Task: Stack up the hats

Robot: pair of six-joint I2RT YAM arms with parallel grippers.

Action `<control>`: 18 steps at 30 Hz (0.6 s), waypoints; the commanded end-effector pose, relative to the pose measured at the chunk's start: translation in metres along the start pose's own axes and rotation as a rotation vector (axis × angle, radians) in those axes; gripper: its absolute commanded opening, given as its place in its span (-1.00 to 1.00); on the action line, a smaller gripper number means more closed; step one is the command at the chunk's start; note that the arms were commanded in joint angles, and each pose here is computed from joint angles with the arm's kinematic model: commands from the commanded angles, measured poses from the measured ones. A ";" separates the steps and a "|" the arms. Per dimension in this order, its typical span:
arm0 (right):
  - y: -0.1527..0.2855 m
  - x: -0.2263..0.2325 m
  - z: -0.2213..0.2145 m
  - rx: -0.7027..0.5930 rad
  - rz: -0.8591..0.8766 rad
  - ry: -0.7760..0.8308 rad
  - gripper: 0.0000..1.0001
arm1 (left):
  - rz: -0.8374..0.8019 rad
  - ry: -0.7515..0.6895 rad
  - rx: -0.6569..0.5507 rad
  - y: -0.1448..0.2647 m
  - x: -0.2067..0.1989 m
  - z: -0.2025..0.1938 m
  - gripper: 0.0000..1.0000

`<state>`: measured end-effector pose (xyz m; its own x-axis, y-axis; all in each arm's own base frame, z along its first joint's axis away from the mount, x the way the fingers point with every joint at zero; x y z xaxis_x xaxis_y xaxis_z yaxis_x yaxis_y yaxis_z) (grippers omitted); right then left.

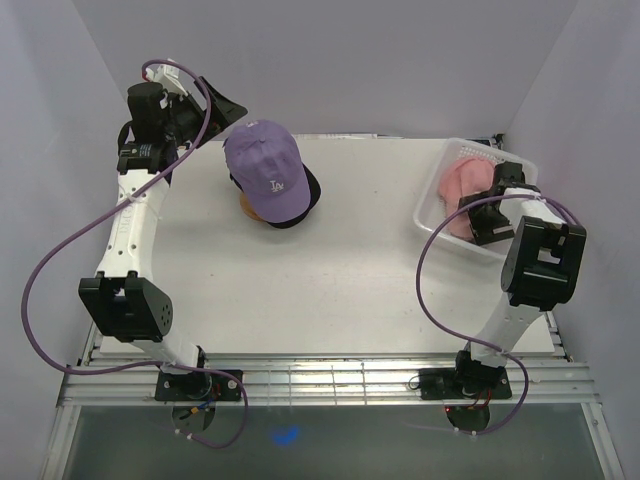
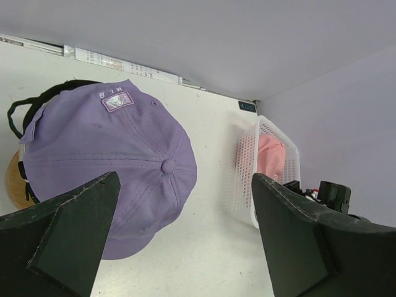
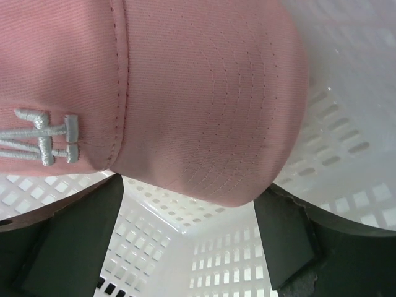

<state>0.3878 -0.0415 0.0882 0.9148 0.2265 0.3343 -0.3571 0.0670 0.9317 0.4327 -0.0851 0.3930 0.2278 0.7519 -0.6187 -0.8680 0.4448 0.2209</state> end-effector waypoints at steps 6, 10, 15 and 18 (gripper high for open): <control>-0.004 0.004 -0.002 -0.052 0.166 -0.006 0.92 | -0.023 -0.035 -0.046 0.004 -0.014 0.016 0.96; 0.014 0.019 0.007 -0.120 0.287 0.024 0.03 | -0.020 -0.035 -0.044 0.003 -0.012 0.015 0.96; 0.031 0.028 0.009 -0.160 0.399 0.043 -0.11 | -0.021 -0.038 -0.047 0.004 -0.013 0.015 0.96; 0.044 0.033 0.011 -0.185 0.458 0.045 -0.23 | -0.023 -0.039 -0.047 0.005 -0.014 0.015 0.96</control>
<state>0.3882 -0.0383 0.1059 0.7615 0.2834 0.5830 -0.6282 0.1008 0.7715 0.4368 -0.0846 0.3939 0.2265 0.7539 -0.6167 -0.8705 0.4407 0.2191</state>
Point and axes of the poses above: each gripper's point midway between its finger pads, its own y axis back along the fingers, its own x axis along the line the jaws close on, z = x × y, the point moved 4 cm from there along y, back along the fingers, and after that the axes turned 3 degrees about -y, right-handed, at the moved point
